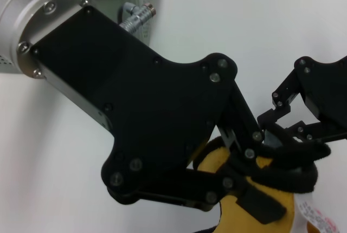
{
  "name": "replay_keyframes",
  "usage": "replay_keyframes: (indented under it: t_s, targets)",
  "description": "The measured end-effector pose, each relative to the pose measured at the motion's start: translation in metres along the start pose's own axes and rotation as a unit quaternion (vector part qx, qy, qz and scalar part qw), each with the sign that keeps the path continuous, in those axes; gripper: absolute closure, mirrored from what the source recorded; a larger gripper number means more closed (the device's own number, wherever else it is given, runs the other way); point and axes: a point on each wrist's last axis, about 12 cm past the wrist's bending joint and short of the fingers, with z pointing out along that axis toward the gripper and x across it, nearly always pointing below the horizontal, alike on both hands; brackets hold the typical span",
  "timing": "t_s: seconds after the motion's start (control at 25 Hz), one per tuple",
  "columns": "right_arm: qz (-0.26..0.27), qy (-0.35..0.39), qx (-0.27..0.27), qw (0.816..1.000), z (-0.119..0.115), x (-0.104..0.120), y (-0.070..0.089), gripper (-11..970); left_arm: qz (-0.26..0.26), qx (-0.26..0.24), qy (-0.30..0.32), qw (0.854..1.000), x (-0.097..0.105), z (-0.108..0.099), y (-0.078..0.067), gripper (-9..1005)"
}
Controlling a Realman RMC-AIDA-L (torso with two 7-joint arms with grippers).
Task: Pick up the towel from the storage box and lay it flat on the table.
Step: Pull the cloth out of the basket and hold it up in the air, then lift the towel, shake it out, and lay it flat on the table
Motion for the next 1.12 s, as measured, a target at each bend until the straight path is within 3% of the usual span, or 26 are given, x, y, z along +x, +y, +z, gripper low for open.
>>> replay_keyframes:
  t_s: [0.44,0.68,0.76,0.88,1.12]
  targets:
    - [-0.002,-0.004,-0.005,1.0,0.002,0.0,0.001,749,-0.004,-0.008,-0.008,1.0,0.003,-0.003,0.001,969]
    - [-0.041,0.0,-0.021,0.999,0.005,0.003,0.007,785,-0.006,-0.012,-0.011,1.0,0.004,-0.004,0.0,968]
    - [-0.043,0.0,-0.022,0.999,0.005,0.004,0.008,851,-0.006,-0.017,-0.016,1.0,0.005,-0.005,0.0,968]
    - [-0.045,-0.007,-0.002,0.999,0.003,0.007,0.009,949,-0.008,-0.033,-0.025,0.999,0.009,-0.01,-0.001,967]
    - [-0.057,-0.033,0.08,0.995,-0.013,0.011,0.013,949,-0.05,-0.097,-0.058,0.992,0.035,-0.029,-0.002,967]
